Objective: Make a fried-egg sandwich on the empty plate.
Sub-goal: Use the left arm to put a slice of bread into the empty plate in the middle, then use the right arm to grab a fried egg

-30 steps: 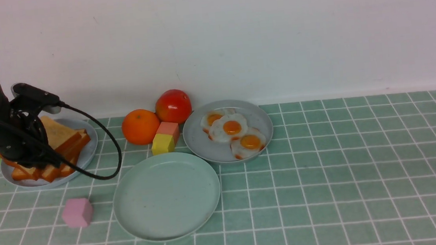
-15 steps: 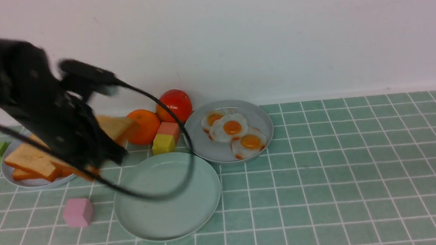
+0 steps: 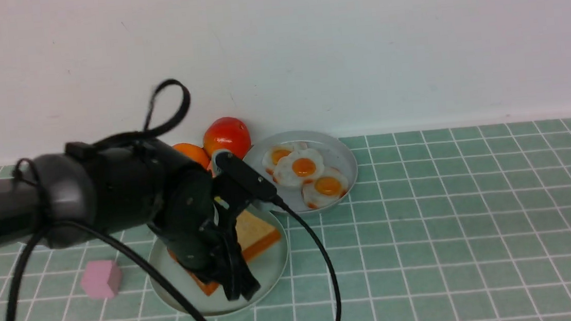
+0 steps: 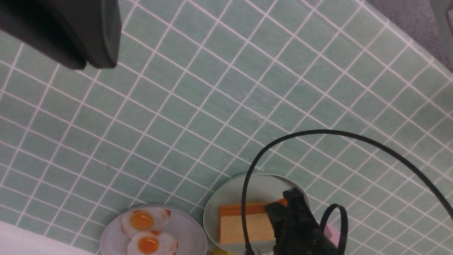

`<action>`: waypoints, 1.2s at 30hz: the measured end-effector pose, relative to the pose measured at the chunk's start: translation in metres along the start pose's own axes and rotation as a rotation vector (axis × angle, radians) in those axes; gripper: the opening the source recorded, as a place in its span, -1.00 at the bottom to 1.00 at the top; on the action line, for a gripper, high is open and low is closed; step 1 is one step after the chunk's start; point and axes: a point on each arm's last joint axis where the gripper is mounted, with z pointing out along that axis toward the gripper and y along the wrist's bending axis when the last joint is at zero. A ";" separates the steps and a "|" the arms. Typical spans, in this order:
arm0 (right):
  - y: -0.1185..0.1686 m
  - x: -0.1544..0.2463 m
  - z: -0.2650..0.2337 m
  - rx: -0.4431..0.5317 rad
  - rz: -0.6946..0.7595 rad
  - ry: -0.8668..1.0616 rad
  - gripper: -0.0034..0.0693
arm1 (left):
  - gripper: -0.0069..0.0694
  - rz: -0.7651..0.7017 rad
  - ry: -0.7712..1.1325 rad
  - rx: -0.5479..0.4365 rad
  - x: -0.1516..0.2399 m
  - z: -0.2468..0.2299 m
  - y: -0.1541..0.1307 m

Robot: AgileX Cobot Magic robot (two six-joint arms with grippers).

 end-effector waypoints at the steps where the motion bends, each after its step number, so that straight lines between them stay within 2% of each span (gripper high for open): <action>1: 0.000 0.000 0.000 0.000 0.000 0.000 -0.65 | -0.65 0.000 0.001 0.000 0.000 0.000 0.000; 5: -0.004 -0.004 0.000 0.043 -0.014 -0.046 -0.31 | -0.21 -0.040 0.003 0.027 0.000 0.003 -0.003; 8: -0.005 -0.011 0.003 0.039 0.002 -0.101 -0.08 | 0.09 -0.079 -0.016 0.047 -0.001 -0.006 -0.004; 11: -0.007 -0.021 0.018 -0.018 0.051 -0.094 -0.02 | 0.22 -0.128 -0.078 0.056 -0.004 -0.032 -0.002; 14: -0.013 -0.030 0.047 -0.076 0.084 -0.034 -0.06 | 0.05 -0.204 -0.185 0.055 -0.005 -0.075 0.001; 16: -0.024 -0.039 0.081 -0.103 0.111 0.023 -0.16 | -0.33 -0.273 -0.316 0.042 0.001 -0.127 0.005; 17: -0.025 -0.040 0.084 -0.104 0.116 0.028 -0.17 | -0.36 -0.273 -0.314 0.043 0.001 -0.127 0.005; 18: -0.032 -0.044 0.103 -0.104 0.131 0.053 -0.25 | -0.62 -0.300 -0.398 0.035 0.010 -0.158 0.006; 20: -0.043 -0.052 0.131 -0.105 0.154 0.100 -0.35 | -0.84 -0.344 -0.488 0.035 0.028 -0.191 0.004; 24: -0.068 -0.068 0.201 -0.119 0.204 0.225 -0.45 | -0.85 -0.412 -0.640 0.050 0.090 -0.236 -0.011; 26: -0.074 -0.071 0.217 -0.120 0.212 0.245 -0.45 | -0.85 -0.425 -0.666 0.054 0.105 -0.240 -0.016; 27: -0.082 -0.075 0.239 -0.121 0.223 0.267 -0.45 | -0.85 -0.445 -0.700 0.058 0.128 -0.243 -0.023; 32: -0.103 -0.085 0.303 -0.143 0.233 0.301 -0.43 | -0.85 -0.500 -0.828 0.049 0.190 -0.235 -0.041; 36: -0.112 -0.093 0.334 -0.162 0.247 0.285 -0.37 | -0.85 -0.548 -0.891 0.055 0.209 -0.225 -0.046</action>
